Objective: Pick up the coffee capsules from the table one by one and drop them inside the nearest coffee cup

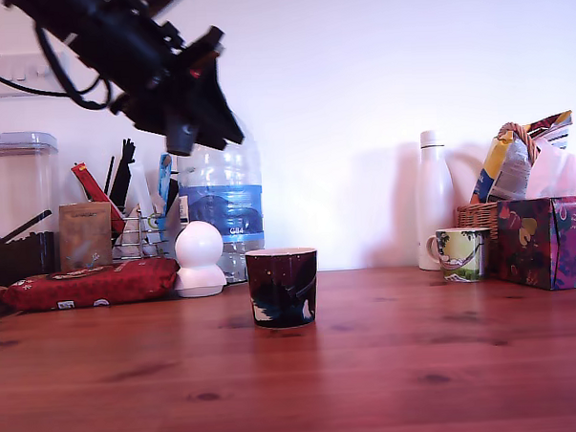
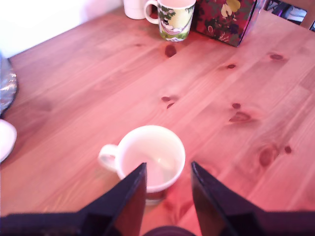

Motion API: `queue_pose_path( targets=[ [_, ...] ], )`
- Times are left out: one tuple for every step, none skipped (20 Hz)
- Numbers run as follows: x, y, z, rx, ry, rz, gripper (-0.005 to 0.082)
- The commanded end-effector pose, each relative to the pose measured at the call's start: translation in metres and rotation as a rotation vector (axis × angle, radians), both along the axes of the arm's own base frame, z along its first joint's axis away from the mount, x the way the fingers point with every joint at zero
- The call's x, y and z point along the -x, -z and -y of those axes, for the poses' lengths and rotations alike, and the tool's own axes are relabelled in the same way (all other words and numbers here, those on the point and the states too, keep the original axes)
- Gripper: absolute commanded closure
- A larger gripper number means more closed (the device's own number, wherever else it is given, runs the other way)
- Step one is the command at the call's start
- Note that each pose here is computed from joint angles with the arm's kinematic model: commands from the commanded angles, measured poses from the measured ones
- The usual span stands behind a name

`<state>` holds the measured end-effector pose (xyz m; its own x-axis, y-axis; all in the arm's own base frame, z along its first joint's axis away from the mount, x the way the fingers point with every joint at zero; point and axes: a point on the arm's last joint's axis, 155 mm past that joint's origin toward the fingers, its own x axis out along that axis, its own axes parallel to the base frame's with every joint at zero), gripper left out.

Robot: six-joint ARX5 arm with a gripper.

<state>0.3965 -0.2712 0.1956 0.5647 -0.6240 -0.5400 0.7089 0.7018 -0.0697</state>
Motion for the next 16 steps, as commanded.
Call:
queue_pose_path(
  targets=[
    [-0.006,0.001,0.011,0.002,0.017,-0.006,0.0557],
    [-0.009,0.002,0.015,-0.002,0.027,-0.01,0.0557],
    [-0.012,0.003,0.019,-0.005,0.031,-0.014,0.0557],
    [-0.017,0.004,0.023,-0.005,0.033,-0.014,0.0557],
    [-0.021,0.005,0.027,-0.006,0.036,-0.014,0.0557],
    [-0.024,0.006,0.032,-0.006,0.043,-0.016,0.0557],
    [-0.028,0.008,0.035,-0.006,0.05,-0.017,0.0557],
    [-0.032,0.01,0.038,-0.008,0.053,-0.019,0.0557],
    [-0.035,0.014,0.041,-0.016,0.057,-0.026,0.0557],
    [-0.039,0.018,0.045,-0.022,0.064,-0.036,0.0557],
    [-0.042,0.022,0.048,-0.028,0.067,-0.043,0.0557],
    [-0.046,0.025,0.051,-0.034,0.072,-0.045,0.0557],
    [-0.05,0.028,0.054,-0.038,0.077,-0.043,0.0557],
    [-0.054,0.031,0.057,-0.043,0.081,-0.044,0.0557],
    [-0.056,0.034,0.06,-0.046,0.084,-0.048,0.0557],
    [-0.059,0.037,0.063,-0.047,0.088,-0.052,0.0557]
  ],
)
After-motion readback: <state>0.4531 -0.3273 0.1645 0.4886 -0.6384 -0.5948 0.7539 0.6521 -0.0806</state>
